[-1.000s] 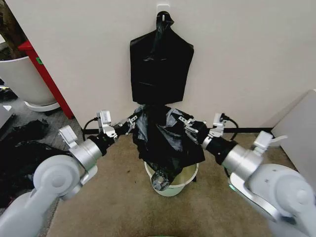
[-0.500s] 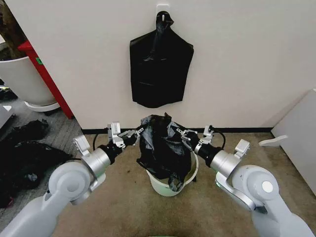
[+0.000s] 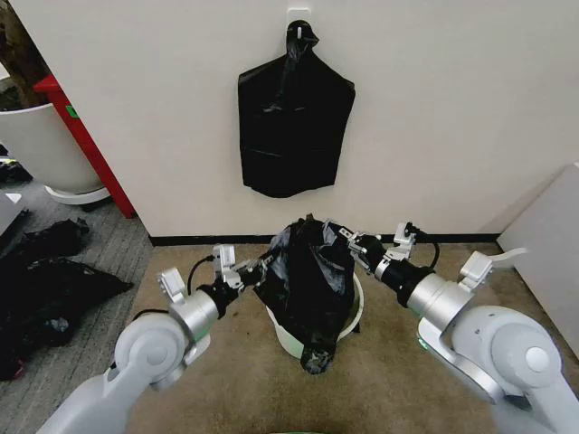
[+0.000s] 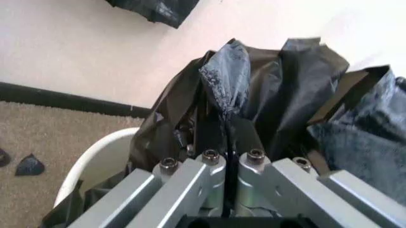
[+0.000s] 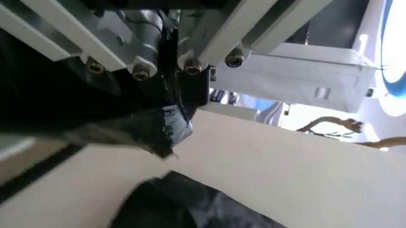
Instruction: Place the garbage bag over the trash bin.
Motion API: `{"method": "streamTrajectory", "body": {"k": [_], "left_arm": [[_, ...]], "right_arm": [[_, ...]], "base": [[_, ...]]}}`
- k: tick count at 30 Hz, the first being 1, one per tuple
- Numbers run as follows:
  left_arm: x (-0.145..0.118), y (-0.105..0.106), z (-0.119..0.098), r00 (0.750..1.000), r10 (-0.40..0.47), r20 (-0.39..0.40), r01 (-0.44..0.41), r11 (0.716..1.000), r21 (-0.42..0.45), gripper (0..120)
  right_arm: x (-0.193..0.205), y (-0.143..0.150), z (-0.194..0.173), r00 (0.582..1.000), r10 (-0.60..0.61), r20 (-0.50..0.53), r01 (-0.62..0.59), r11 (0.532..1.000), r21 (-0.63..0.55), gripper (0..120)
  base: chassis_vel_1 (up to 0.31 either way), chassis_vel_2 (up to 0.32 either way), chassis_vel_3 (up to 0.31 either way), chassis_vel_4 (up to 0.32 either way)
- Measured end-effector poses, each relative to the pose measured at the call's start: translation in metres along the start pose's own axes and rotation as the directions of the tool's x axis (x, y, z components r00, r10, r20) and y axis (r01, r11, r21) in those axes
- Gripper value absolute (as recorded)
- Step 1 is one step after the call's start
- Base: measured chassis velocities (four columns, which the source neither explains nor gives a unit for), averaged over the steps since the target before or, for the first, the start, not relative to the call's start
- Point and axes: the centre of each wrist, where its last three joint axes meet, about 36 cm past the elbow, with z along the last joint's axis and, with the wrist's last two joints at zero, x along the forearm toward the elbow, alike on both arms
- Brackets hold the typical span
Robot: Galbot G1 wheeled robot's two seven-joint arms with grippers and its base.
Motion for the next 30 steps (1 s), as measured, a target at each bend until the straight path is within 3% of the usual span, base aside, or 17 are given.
{"method": "streamTrajectory", "body": {"k": [4, 12, 30], "left_arm": [[0.015, -0.008, 0.005, 1.0, -0.014, -0.008, 0.014, 1.0, 0.0, 0], [0.044, -0.027, 0.022, 0.997, -0.056, -0.05, 0.057, 0.998, 0.027, 0], [0.067, -0.018, 0.048, 0.981, -0.186, -0.054, 0.189, 0.981, 0.045, 0]], "right_arm": [[0.003, -0.013, 0.01, 0.998, 0.059, -0.024, -0.06, 0.998, -0.026, 0], [0.015, -0.012, 0.016, 0.989, 0.143, -0.039, -0.144, 0.989, -0.021, 0], [0.031, -0.03, 0.015, 0.918, 0.395, -0.032, -0.396, 0.918, 0.001, 0]], "base": [[0.0, 0.0, 0.0, 0.0], [0.0, 0.0, 0.0, 0.0], [0.0, 0.0, 0.0, 0.0]]}}
